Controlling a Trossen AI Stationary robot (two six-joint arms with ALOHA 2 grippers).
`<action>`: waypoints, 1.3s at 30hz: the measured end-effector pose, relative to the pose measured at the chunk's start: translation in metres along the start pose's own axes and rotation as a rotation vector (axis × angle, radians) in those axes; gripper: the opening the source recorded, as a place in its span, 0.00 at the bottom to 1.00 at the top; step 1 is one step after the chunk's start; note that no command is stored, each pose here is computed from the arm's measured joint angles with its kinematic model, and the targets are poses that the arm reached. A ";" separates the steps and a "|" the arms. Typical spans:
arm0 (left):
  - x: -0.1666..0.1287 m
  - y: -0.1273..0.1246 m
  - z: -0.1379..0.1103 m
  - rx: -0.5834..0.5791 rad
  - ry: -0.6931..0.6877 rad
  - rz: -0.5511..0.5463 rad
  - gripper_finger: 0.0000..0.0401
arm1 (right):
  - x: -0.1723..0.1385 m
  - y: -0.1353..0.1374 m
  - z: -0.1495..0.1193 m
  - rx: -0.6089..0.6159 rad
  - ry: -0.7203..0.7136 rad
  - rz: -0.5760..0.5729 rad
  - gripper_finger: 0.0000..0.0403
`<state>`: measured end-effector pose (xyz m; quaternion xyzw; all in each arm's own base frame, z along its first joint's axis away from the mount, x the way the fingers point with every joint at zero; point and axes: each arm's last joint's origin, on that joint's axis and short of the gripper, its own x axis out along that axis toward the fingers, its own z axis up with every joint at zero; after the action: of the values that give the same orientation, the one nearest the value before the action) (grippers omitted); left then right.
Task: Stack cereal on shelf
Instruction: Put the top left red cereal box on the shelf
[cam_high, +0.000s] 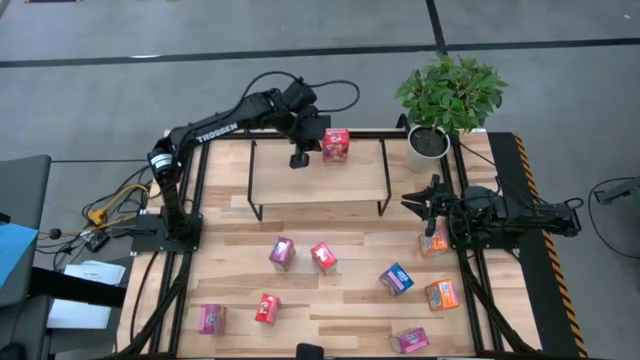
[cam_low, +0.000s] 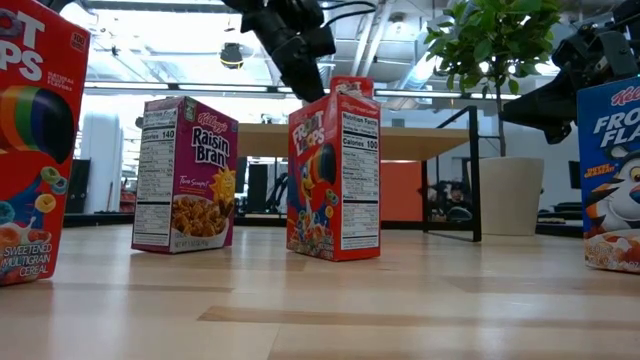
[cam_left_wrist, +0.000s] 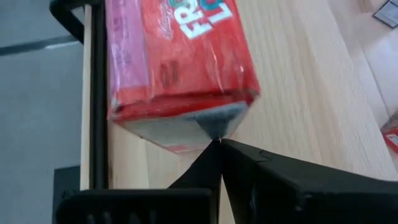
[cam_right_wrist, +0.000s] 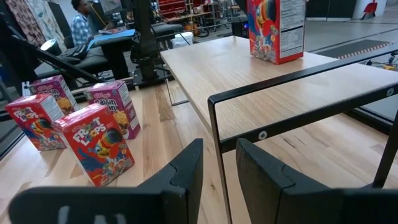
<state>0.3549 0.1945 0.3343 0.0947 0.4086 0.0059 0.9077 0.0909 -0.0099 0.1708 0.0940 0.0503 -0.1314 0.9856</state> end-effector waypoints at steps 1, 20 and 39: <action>0.000 0.000 0.001 0.001 -0.005 0.003 0.00 | 0.000 0.000 0.000 0.000 0.000 0.000 0.30; 0.010 0.002 0.015 0.028 -0.144 0.013 0.00 | 0.000 0.000 0.000 0.001 -0.001 0.000 0.30; 0.030 0.009 0.014 0.024 -0.118 0.111 0.00 | 0.000 0.000 0.000 0.004 -0.002 0.000 0.30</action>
<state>0.3859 0.2033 0.3228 0.1283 0.3486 0.0460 0.9273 0.0910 -0.0098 0.1709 0.0959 0.0492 -0.1314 0.9855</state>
